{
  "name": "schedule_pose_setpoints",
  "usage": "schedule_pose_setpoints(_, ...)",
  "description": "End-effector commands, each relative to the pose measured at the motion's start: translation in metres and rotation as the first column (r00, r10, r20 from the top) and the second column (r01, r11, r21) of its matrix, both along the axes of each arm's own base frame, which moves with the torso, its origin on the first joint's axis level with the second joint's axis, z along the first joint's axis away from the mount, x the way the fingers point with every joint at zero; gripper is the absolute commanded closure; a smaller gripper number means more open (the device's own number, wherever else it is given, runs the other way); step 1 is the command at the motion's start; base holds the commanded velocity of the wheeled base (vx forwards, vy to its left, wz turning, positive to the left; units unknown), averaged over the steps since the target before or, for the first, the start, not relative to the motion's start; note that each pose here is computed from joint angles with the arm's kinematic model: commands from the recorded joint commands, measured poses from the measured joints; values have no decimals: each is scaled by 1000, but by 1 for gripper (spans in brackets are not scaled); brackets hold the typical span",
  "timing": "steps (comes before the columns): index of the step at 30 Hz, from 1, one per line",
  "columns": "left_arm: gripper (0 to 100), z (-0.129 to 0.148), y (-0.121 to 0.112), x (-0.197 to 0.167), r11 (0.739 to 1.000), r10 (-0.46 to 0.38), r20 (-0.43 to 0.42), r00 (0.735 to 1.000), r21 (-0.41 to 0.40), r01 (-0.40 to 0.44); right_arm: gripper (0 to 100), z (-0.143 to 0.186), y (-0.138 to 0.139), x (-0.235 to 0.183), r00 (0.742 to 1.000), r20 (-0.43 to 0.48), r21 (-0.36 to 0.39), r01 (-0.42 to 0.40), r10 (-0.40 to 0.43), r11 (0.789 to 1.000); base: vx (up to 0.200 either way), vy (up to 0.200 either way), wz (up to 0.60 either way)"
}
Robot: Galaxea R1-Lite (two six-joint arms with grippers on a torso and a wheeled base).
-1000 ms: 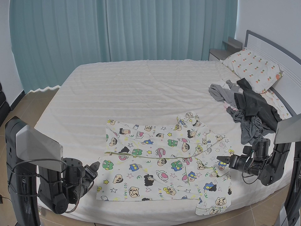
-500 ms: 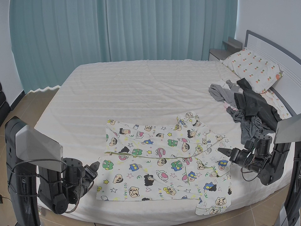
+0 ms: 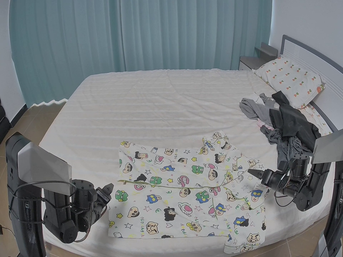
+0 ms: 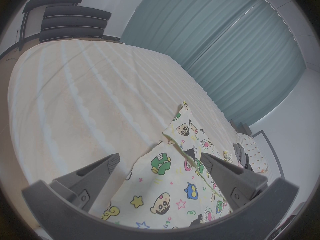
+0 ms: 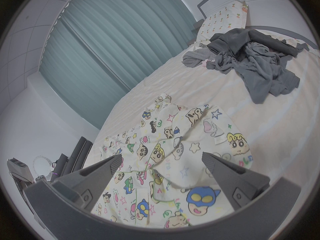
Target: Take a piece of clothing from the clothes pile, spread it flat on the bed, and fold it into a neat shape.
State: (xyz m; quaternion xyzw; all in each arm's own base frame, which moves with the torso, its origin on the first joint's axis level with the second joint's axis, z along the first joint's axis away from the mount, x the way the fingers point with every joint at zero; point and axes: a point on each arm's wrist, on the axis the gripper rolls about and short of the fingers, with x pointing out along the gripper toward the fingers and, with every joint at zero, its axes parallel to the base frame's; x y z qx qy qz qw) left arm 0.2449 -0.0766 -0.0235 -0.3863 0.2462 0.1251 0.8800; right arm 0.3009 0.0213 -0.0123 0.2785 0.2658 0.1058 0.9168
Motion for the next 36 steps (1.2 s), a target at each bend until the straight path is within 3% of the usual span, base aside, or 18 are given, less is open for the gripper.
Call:
schedule_pose_setpoints(1, 0, 1, 0, 0, 1000, -1, 12, 1000, -5, 1, 0, -2, 0, 0, 1000, -5, 0, -2, 2, 1000, 0, 0, 0)
schedule_pose_setpoints(10, 0, 1, 0, 1, 1000, 2, 16, 1000, -4, -2, 0, -2, 0, 0, 1000, -4, -2, -1, 1, 1000, 200, 0, 0)
schedule_pose_setpoints(20, 0, 1, 0, 1, 1000, 3, 19, 1000, -4, -3, 0, 1, -3, 5, 1000, 16, 2, 10, -10, 1000, 0, 0, 0)
schedule_pose_setpoints(27, 0, 2, 0, 1, 1000, 5, 17, 1000, -4, -5, 0, 13, -4, 37, 997, 67, 35, 35, -37, 999, 0, 0, 0)
schedule_pose_setpoints(32, 0, 1, 0, 0, 1000, 3, 14, 1000, -3, -3, 0, 29, -2, 95, 999, -5, 37, 32, -32, 999, 0, 0, 0)
schedule_pose_setpoints(36, 0, 1, 1, 0, 1000, 12, 16, 1000, 0, -12, 0, 21, 3, 121, 999, -31, 38, 22, -21, 999, 0, 0, 0)
